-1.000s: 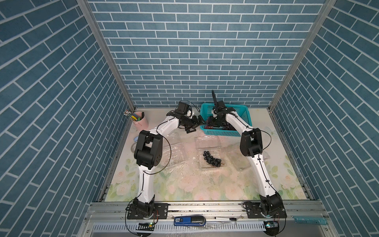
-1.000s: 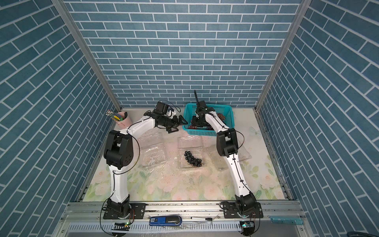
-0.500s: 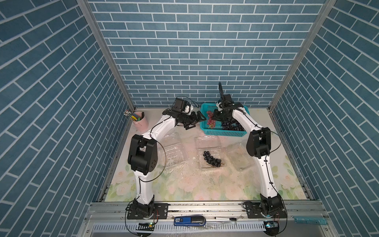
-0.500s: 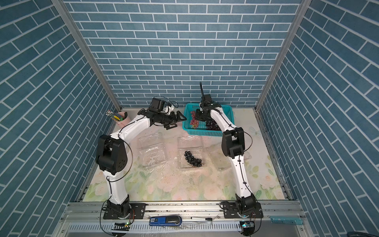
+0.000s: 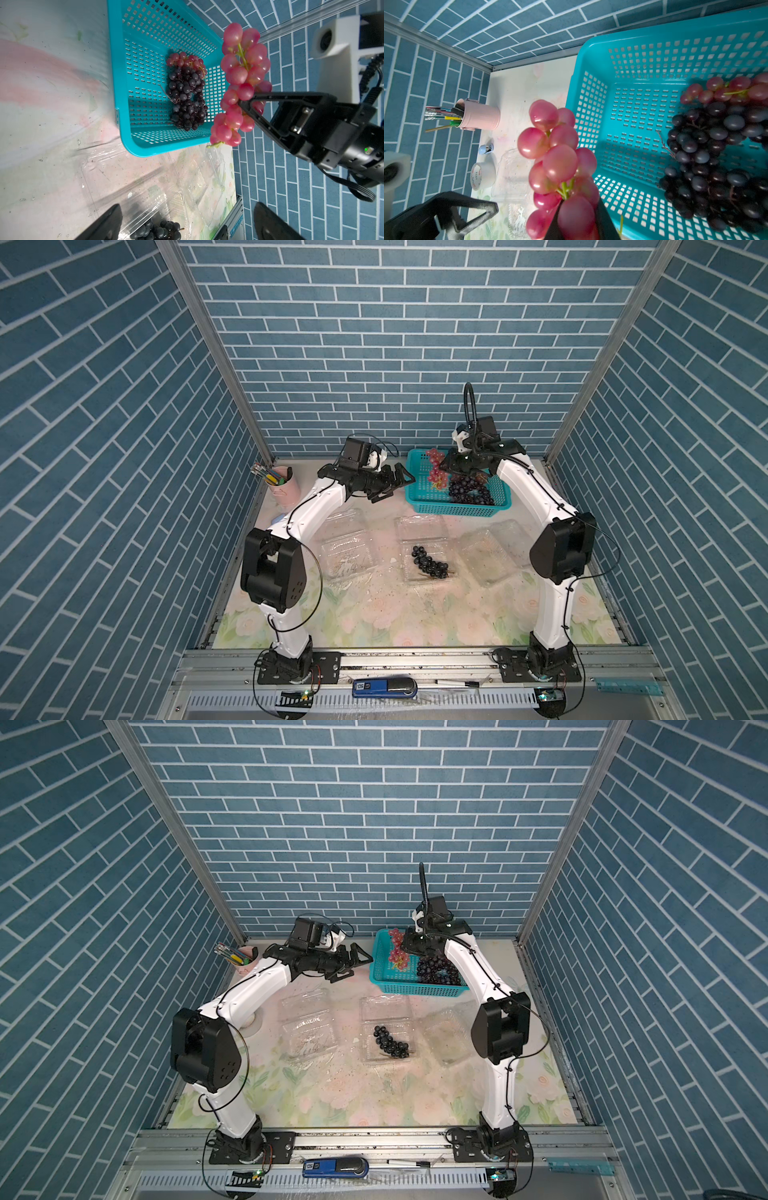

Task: Pack grapes into containers
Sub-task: Pick up the grape from the basket, then place the grape into the packing box.

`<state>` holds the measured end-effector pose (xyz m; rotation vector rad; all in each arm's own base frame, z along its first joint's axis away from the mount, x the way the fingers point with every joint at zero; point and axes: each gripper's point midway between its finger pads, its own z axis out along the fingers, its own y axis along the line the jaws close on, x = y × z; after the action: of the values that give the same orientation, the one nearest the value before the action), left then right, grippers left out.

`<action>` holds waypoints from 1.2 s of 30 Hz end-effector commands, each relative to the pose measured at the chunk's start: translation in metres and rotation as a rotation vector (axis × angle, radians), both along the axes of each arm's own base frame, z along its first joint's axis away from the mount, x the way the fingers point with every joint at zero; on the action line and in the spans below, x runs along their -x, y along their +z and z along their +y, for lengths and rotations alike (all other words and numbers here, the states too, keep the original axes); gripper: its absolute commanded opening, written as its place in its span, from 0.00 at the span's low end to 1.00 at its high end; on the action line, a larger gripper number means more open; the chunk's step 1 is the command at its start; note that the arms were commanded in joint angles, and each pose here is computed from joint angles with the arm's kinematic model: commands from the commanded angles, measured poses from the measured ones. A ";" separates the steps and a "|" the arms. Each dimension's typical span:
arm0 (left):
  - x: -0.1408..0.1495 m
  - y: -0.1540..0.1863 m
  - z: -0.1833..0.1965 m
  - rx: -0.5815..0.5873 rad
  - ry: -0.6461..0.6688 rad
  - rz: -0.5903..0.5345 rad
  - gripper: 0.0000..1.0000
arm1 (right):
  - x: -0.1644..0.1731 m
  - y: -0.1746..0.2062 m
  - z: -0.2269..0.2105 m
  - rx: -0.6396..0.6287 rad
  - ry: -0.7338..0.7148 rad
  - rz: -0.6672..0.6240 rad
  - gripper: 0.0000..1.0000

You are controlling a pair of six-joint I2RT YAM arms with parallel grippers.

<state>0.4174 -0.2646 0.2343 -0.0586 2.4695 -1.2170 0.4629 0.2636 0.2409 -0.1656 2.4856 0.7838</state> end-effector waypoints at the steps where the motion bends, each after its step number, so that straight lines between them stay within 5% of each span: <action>1: 0.008 0.011 0.006 0.025 0.015 -0.020 0.99 | 0.038 0.022 0.005 -0.001 0.083 -0.059 0.21; 9: 0.043 0.007 0.019 0.050 0.043 -0.014 1.00 | 0.134 -0.011 0.009 0.036 0.235 -0.052 0.21; 15: 0.068 -0.010 0.031 0.048 0.070 0.010 1.00 | 0.176 -0.052 0.009 0.090 0.326 -0.009 0.21; 24: 0.082 -0.023 0.037 0.030 0.075 0.031 1.00 | 0.194 -0.101 -0.023 0.270 0.341 0.050 0.21; 36: 0.098 -0.056 0.032 0.075 0.081 0.116 1.00 | 0.197 -0.154 -0.020 0.354 0.390 0.120 0.22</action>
<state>0.3213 -0.2301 0.1711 -0.2616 2.5298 -1.2630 0.2658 0.2419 0.1003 -0.6891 2.7314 0.5495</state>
